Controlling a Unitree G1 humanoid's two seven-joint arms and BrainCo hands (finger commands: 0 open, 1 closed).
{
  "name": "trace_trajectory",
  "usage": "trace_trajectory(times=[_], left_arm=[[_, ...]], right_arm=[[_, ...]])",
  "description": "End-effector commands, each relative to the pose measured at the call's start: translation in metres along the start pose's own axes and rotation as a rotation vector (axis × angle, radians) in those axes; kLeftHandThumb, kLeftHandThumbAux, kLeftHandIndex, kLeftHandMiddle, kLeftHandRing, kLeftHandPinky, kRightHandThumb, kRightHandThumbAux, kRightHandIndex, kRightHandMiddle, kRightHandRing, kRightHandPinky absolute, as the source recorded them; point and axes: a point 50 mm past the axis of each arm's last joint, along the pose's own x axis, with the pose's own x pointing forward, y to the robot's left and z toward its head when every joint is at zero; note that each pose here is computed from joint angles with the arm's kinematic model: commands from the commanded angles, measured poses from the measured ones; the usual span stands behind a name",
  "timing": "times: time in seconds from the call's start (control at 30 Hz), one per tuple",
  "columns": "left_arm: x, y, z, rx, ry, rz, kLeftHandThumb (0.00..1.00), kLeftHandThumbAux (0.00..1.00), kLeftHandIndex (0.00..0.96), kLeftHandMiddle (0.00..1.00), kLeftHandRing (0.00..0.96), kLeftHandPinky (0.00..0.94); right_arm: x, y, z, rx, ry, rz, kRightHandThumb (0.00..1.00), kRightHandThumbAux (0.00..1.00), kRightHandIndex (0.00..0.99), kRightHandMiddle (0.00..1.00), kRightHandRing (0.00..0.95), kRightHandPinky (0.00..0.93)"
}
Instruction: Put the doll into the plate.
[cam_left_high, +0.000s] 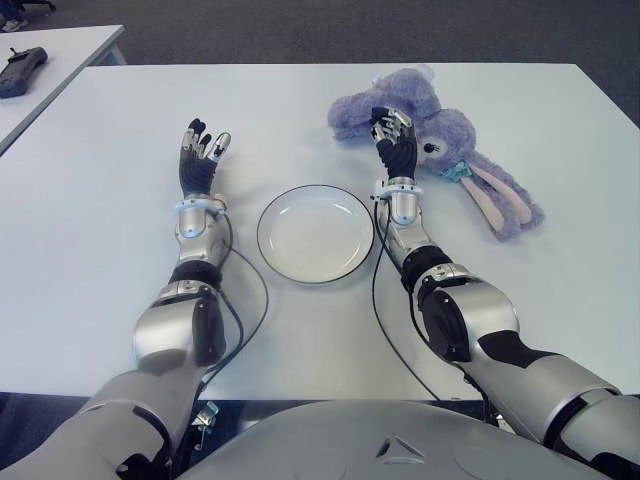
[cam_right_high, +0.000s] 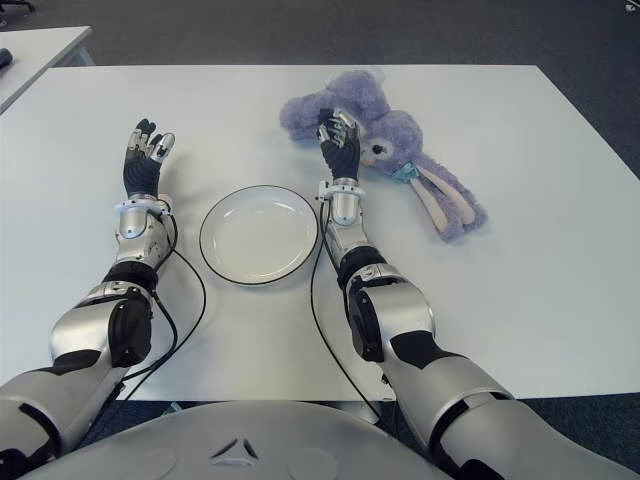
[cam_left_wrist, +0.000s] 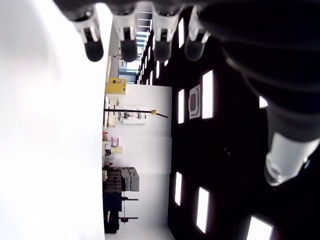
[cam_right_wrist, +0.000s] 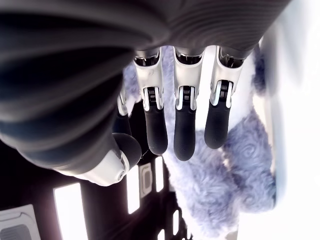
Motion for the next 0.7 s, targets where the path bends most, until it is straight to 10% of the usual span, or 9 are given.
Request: trace_trajectory(times=[0.03,0.7], left_arm=[[-0.115,0.005,-0.114,-0.071,0.461,0.084,0.000,0.585,0.004,0.034,0.016,0.012],[-0.114,0.005,-0.114,-0.082,0.466,0.087,0.000,0.616,0.007,0.038,0.017,0.013]], right_arm=[[0.016,0.017,0.026,0.030,-0.095,0.028,0.668,0.743,0.396,0.305,0.314,0.324],[0.038,0.015,0.050,0.003,-0.138,0.020,0.672,0.741,0.396,0.296,0.295,0.285]])
